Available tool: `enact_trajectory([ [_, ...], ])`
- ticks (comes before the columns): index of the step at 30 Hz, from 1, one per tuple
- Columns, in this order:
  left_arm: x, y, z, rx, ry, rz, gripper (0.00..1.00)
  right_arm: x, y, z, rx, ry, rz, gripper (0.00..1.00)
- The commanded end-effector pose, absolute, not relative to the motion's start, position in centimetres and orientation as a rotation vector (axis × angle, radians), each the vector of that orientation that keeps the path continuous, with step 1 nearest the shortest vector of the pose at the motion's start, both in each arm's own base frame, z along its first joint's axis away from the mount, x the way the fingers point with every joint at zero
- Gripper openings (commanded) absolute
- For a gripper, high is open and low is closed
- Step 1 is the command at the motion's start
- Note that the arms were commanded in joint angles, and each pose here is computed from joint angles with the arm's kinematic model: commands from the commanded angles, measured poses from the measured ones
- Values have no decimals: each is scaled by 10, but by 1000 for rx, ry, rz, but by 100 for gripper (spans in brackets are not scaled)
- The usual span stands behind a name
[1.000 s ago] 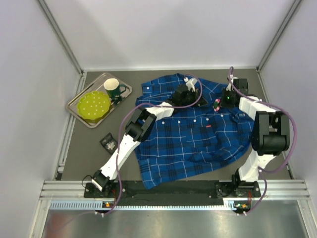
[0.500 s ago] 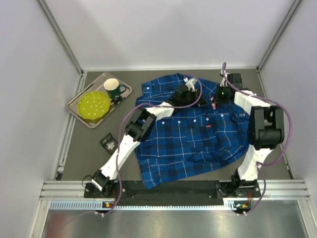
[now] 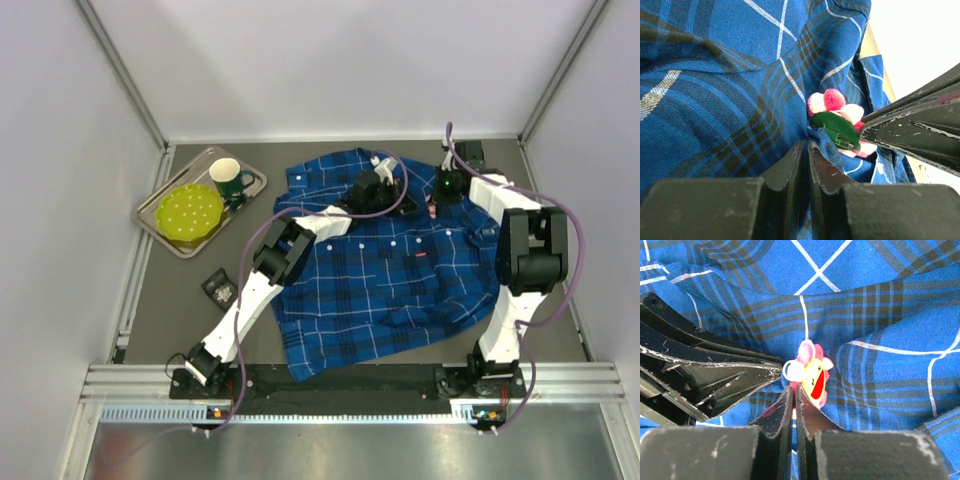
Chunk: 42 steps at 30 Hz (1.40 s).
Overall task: Remove the brooch from the garment
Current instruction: Adjust the brooch on the flattened clothing.
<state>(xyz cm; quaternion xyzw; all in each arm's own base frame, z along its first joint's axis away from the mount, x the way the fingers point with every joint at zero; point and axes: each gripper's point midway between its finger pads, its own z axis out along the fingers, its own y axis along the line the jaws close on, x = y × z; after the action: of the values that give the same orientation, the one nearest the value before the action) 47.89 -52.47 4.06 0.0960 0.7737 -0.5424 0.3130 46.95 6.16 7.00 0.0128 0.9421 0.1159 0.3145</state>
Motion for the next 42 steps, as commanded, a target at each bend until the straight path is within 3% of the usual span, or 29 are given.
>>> enact_trajectory([
  [1,474,-528,35,266,2061,-1420,16,463,48,56,48,2535,212,0],
  [42,473,-529,39,291,2056,-1410,18,479,31,49,152,2506,228,0],
])
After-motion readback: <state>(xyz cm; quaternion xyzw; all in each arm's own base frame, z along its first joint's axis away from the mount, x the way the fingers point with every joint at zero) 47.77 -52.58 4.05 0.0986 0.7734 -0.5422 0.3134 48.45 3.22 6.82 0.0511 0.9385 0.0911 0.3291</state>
